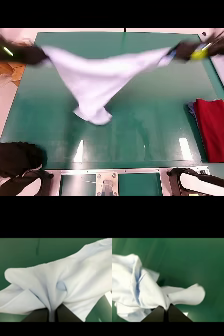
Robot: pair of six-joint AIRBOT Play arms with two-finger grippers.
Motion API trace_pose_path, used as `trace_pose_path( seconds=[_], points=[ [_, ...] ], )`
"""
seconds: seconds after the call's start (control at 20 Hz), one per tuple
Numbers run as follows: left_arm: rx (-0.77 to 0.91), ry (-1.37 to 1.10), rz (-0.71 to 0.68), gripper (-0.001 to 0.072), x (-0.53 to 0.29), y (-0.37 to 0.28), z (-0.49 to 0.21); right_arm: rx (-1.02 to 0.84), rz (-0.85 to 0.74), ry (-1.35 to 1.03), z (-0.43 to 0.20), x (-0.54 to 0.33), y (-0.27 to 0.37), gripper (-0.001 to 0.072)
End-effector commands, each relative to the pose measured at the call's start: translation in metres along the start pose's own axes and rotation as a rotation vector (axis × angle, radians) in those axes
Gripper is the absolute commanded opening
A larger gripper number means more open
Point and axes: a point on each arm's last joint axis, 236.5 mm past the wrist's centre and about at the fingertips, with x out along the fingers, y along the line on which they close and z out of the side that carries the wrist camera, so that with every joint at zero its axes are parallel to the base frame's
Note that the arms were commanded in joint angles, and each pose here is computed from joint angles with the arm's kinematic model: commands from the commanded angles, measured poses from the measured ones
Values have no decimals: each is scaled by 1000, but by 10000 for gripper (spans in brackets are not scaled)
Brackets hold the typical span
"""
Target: Fold the shirts.
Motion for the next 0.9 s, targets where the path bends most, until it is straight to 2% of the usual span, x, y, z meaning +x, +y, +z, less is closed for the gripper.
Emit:
trace_pose_path(
  seconds=[0.0,0.1,0.2,0.4,0.55,0.65,0.7,0.85],
  points=[
    [193,-336,37,28,-134,-50,91,-242,-62,-435,83,-158,110,15],
    [262,-519,76,28,-192,-68,117,-308,-119,-604,85,-220,146,14],
    [313,-641,115,29,-225,-76,130,-342,-174,-672,73,-252,164,14],
    [312,-670,220,28,-223,-50,141,-333,-189,-656,42,-256,172,15],
    [246,-629,226,28,-161,-16,143,-241,-185,-558,26,-221,137,15],
    [193,-509,202,28,-90,12,132,-147,-185,-455,10,-181,95,15],
    [157,-443,165,28,-51,21,126,-84,-186,-394,-2,-155,68,15],
    [-17,-288,-66,29,79,26,100,108,-202,-238,-51,-76,-17,15]
  ],
)
